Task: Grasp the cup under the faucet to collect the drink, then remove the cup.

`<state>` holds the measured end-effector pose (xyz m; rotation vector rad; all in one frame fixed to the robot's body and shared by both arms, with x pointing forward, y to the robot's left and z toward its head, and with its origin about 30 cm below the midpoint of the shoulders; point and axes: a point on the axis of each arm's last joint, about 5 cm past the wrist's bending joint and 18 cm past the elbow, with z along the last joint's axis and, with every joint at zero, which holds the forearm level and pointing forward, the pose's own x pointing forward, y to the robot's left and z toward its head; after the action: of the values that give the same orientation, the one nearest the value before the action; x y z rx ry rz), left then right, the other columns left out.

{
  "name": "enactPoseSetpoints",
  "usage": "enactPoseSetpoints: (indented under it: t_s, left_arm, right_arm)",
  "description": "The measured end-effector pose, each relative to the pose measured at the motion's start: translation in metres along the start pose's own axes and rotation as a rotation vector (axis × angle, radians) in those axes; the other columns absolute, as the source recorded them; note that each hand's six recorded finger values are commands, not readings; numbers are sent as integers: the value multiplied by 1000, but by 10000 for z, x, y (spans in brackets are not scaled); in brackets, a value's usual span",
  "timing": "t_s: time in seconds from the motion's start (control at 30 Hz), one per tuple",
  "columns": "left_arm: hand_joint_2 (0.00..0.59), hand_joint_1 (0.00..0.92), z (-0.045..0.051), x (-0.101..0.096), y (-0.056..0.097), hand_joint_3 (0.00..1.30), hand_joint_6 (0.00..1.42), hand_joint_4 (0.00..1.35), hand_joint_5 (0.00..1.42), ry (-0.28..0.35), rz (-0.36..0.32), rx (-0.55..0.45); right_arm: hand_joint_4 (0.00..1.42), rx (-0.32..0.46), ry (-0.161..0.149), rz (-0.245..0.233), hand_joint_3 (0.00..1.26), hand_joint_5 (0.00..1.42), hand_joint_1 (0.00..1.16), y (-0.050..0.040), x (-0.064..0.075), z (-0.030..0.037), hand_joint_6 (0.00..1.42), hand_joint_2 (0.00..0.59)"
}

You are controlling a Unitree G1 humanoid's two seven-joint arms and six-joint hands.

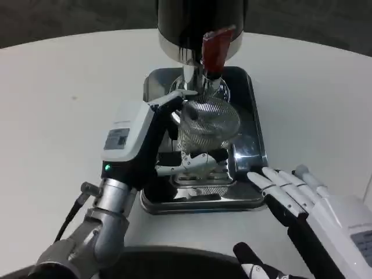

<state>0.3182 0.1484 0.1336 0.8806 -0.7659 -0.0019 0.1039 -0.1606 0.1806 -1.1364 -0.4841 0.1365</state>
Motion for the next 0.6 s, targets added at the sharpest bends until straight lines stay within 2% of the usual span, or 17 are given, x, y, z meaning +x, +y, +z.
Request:
enactPoseSetpoints:
  t_s: [0.07, 0.17, 0.33, 0.47, 0.6]
  left_arm:
    - [156, 555, 1, -5, -8, 787, 1211, 897, 1085, -1, 1, 4]
    - [158, 536, -1, -14, -18, 598, 1035, 689, 927, 0, -2, 10]
    - [124, 416, -8, -23, -18, 280, 670, 353, 646, -1, -6, 19]
    - [103, 342, -30, -52, -19, 142, 400, 187, 473, 5, -47, 39]
    - [97, 303, -47, -83, -23, 103, 352, 138, 442, 13, -76, 49]
  right_arm:
    - [118, -2, 2, -2, 165, 131, 512, -5, -3, -2, 64, 411]
    - [118, -2, 3, -2, 165, 132, 512, -7, -4, -3, 68, 411]
    - [119, 7, 19, -10, 165, 135, 512, -5, 0, -4, 74, 411]
    - [119, 10, 16, -22, 165, 136, 512, -11, 19, -3, 77, 411]
    - [119, 15, 15, -25, 171, 143, 512, -14, 26, -5, 81, 411]
